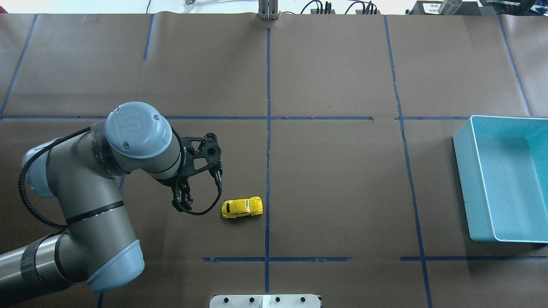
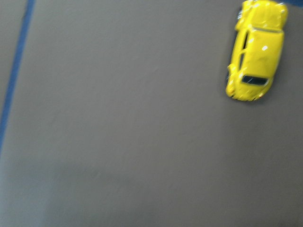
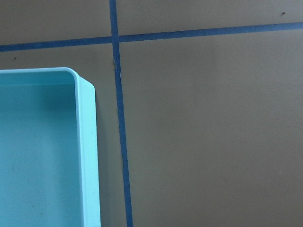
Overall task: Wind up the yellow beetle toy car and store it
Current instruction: 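Move the left gripper down onto the yellow beetle toy car, then press the car down with the left gripper and drag it backward to wind it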
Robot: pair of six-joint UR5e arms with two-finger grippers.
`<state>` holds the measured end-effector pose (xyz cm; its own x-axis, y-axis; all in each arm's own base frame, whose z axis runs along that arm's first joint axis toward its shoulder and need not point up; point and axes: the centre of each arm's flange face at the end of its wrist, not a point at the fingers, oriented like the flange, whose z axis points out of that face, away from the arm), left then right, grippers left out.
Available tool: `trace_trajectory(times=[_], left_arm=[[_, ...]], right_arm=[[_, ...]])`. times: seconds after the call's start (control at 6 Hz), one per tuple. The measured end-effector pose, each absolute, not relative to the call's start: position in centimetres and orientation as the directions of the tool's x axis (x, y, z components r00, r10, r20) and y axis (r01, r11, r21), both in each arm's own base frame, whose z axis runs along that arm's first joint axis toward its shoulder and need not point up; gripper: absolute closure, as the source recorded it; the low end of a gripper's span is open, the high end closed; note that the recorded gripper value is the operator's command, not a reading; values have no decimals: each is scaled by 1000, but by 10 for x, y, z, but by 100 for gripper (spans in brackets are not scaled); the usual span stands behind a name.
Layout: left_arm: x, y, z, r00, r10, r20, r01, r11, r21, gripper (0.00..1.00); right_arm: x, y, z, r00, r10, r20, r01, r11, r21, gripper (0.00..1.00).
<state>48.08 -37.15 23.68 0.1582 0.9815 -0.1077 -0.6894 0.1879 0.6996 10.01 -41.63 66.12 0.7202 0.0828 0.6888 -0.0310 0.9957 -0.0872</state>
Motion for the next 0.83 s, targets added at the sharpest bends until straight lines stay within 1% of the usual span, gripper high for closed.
trace_trajectory(times=[0.17,0.5,0.83], left_arm=[[498,-361,232,135,985,-104,-673,168,720,0],[532,-351,222,126,983,-132,-668,183,721,0],[567,-362,210,138,979,-152,-659,205,723,0]], right_arm=[[100,-416,661,720,83,689,-31,996,-87,0],[100,-417,660,719,83,690,-32,996,-86,0],[100,-419,658,719,80,690,-33,996,-82,0]])
